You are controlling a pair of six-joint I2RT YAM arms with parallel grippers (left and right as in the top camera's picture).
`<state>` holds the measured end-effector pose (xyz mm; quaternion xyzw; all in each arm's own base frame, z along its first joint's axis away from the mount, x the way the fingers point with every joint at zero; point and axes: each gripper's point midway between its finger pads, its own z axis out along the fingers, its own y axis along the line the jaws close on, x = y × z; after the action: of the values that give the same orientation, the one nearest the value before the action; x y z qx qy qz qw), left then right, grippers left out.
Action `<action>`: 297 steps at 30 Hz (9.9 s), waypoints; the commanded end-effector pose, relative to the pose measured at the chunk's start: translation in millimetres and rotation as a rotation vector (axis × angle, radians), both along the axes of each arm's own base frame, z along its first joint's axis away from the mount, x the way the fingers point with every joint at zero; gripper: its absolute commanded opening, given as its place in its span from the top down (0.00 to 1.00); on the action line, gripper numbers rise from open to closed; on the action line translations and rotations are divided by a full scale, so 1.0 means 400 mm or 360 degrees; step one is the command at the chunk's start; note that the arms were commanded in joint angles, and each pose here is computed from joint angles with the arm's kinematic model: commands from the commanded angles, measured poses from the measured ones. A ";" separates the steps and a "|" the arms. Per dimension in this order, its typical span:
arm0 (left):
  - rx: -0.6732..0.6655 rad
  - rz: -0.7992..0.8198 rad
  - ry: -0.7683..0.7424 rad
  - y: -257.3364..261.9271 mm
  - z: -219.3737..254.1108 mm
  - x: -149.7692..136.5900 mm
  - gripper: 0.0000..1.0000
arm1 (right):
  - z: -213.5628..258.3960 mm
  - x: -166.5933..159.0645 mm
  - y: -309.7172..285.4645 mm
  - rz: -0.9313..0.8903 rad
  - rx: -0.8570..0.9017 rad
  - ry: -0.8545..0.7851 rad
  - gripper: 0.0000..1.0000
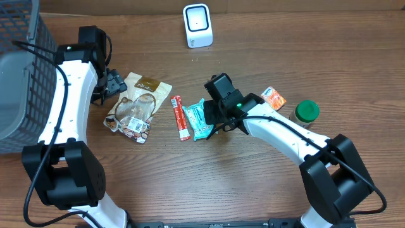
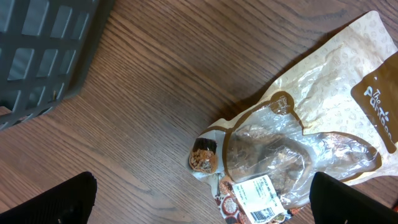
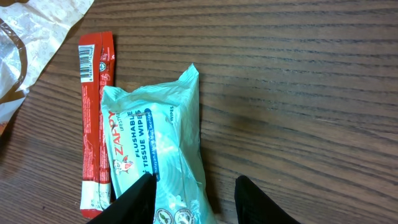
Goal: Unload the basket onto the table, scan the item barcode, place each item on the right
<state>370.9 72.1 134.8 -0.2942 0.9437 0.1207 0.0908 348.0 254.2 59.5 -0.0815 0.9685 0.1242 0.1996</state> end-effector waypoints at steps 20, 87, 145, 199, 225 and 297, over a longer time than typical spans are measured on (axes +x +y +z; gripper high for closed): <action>0.0020 -0.0006 -0.0040 0.001 0.021 0.010 0.00 | -0.006 0.004 0.006 -0.0001 0.0024 -0.0004 0.58; 0.0019 -0.0006 -0.0041 0.001 0.021 0.010 0.00 | 0.080 0.029 -0.179 -0.0209 -0.0687 -0.0264 0.59; 0.0020 -0.0004 -0.0040 0.002 0.021 0.010 0.00 | -0.135 -0.016 -0.261 -0.0360 0.0058 0.0328 0.70; 0.0019 -0.0012 -0.0041 -0.003 0.021 0.011 0.00 | 0.089 0.055 -0.088 -0.0240 -0.0409 -0.0482 0.52; 0.0020 -0.0012 -0.0041 -0.003 0.021 0.011 0.00 | -0.132 0.037 -0.081 -0.0370 -0.0418 -0.0191 0.95; 0.0019 -0.0012 -0.0041 -0.003 0.021 0.011 0.00 | -0.045 0.092 0.182 0.0091 -0.0427 -0.0180 0.28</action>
<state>371.1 71.5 134.8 -0.2935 0.9439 0.1207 0.0909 381.3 328.9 44.5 -0.1313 0.9663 0.0251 0.2201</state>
